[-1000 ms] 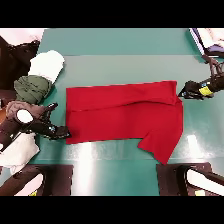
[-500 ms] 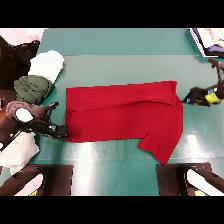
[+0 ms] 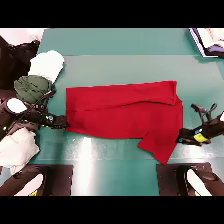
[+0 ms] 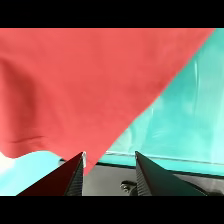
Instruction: Fold the shirts.
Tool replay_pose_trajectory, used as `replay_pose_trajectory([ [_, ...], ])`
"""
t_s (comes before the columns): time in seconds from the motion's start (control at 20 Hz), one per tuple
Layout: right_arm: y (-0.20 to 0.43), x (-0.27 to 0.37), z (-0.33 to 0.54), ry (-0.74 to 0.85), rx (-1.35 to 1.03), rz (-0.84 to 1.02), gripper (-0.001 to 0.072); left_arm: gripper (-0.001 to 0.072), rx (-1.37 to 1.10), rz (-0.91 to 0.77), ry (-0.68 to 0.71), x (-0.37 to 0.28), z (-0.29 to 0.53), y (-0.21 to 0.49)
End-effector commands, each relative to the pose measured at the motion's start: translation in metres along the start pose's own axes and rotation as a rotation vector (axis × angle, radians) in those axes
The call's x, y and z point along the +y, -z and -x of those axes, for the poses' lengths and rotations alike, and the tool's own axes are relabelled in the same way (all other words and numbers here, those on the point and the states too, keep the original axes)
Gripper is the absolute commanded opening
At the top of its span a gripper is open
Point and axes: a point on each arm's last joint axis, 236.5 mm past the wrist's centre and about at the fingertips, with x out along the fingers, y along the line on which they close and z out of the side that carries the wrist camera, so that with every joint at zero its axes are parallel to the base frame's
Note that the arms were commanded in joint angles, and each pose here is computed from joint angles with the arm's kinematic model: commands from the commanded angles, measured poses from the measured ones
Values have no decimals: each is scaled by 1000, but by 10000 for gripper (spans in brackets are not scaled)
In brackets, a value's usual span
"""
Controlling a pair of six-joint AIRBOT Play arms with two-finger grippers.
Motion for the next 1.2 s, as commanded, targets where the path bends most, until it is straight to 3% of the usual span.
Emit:
replay_pose_trajectory([
  [0.0,14,-9,-30,7,21,-52,377,25,-12,-8,4,-2,2,-4],
  [0.45,-24,-12,-43,4,-3,-90,367,24,-6,-14,5,-2,2,-2],
  [0.55,-31,-12,-42,5,-11,-90,277,24,-5,-14,6,-2,2,-2],
  [0.6,-33,-12,-40,5,-13,-89,87,24,-6,-14,5,-2,2,-2],
  [0.65,-35,-12,-38,5,-21,-85,19,24,-3,-15,6,-2,2,-2],
  [0.85,-46,-2,-1,0,-134,-42,16,24,12,-58,14,-11,15,-3],
  [1.15,-89,24,108,-5,-477,42,12,24,-156,-149,12,-39,66,-58],
])
